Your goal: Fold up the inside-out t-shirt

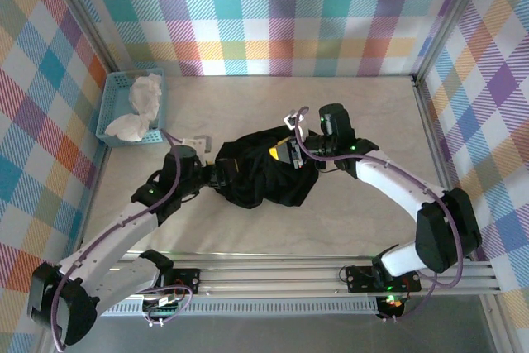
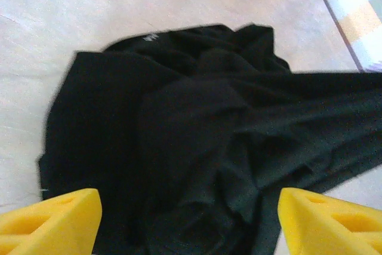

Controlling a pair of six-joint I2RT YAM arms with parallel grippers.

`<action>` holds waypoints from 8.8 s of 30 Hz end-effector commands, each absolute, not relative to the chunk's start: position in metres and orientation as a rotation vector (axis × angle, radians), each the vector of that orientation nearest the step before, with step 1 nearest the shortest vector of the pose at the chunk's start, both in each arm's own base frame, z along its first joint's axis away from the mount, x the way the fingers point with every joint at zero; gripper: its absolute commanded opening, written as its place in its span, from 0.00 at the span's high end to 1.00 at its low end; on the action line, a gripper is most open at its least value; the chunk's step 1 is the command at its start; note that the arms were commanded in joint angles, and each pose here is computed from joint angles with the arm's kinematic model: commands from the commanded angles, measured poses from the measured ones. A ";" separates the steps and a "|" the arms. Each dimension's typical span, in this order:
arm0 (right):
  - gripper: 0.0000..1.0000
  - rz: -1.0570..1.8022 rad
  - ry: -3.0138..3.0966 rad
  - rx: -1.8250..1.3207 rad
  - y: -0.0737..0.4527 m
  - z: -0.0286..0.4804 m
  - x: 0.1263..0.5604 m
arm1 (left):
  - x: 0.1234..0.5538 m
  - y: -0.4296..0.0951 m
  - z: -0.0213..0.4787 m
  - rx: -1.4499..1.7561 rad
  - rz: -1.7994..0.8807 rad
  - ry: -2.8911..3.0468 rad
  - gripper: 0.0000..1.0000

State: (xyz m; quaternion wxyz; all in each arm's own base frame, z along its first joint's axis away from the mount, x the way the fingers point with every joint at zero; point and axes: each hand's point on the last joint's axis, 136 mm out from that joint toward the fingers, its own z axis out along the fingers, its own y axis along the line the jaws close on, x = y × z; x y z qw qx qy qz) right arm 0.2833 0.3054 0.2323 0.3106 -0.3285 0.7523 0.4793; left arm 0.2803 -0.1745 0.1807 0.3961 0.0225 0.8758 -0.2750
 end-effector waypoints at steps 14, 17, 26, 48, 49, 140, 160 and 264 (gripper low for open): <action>0.93 0.652 2.421 -0.408 0.236 0.175 0.347 | 0.292 -0.249 0.197 0.343 -1.061 2.119 1.00; 0.88 0.508 2.414 -0.367 0.219 0.168 0.357 | 0.283 -0.243 0.218 0.342 -1.144 2.030 1.00; 0.55 0.626 2.201 -0.732 0.249 0.199 0.316 | 0.271 -0.234 0.248 0.336 -1.261 1.895 1.00; 0.17 0.574 1.940 -1.173 0.295 0.184 0.258 | 0.276 -0.223 0.250 0.298 -1.167 1.938 1.00; 0.16 0.596 1.932 -1.190 0.298 0.183 0.255 | 0.275 -0.223 0.250 0.299 -1.168 1.937 1.00; 0.51 0.557 2.204 -0.779 0.236 0.226 0.306 | 0.257 -0.256 0.277 0.380 -1.246 1.805 1.00; 0.59 0.605 2.072 -0.867 0.311 0.207 0.294 | 0.256 -0.253 0.277 0.369 -1.236 1.832 1.00; 1.00 1.070 1.789 -0.948 0.289 0.260 0.234 | 0.282 -0.218 0.262 0.017 -1.233 1.952 1.00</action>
